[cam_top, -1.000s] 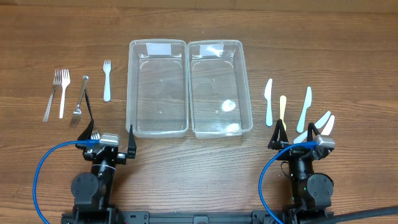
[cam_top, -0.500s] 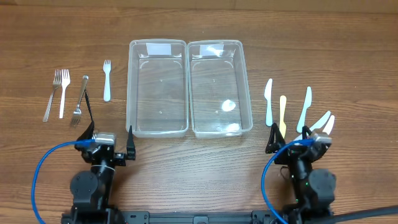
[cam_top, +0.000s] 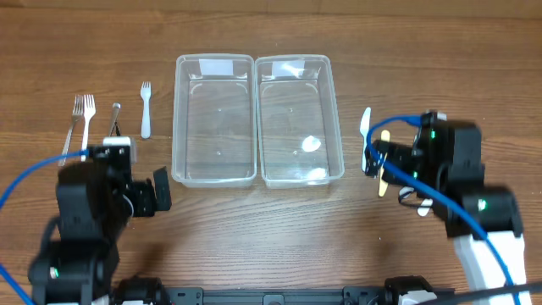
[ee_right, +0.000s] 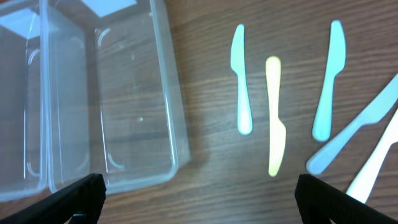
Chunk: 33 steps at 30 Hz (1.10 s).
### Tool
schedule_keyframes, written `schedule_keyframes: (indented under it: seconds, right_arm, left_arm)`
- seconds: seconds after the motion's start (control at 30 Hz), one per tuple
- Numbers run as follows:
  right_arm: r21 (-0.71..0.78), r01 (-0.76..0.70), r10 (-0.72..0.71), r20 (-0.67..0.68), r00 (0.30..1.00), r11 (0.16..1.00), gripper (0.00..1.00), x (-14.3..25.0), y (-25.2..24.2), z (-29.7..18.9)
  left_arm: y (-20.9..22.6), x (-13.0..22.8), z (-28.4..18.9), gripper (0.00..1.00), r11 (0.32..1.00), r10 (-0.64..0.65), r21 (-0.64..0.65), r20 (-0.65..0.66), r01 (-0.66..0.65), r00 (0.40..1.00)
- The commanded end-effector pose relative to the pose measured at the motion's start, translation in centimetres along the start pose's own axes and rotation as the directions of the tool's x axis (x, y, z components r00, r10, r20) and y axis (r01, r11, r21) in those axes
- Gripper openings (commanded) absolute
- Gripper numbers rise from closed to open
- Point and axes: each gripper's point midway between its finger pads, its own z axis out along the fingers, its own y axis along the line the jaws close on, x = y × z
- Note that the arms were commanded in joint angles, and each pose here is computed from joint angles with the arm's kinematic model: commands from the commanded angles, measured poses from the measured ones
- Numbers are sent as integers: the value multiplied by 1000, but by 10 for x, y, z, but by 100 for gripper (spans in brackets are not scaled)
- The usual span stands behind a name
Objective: Pack container
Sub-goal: 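Move the right gripper over the yellow plastic knife and lower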
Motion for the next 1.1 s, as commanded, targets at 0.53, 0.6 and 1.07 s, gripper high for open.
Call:
schedule_keyframes:
  seconds: [0.53, 0.6, 1.07]
  right_arm:
    - [283, -33, 165, -457, 874, 959, 100, -14, -115, 166]
    - [256, -14, 138, -474, 870, 967, 100, -12, -115, 177]
    - [191, 66, 35, -482, 876, 979, 98, -11, -105, 218]
  left_arm:
    - [-4, -19, 4, 100, 1000, -15, 16, -48, 15, 999]
    - [-4, -20, 4, 100, 1000, -15, 17, -46, 15, 999]
    - [-4, -20, 4, 100, 1000, -15, 17, -44, 15, 999]
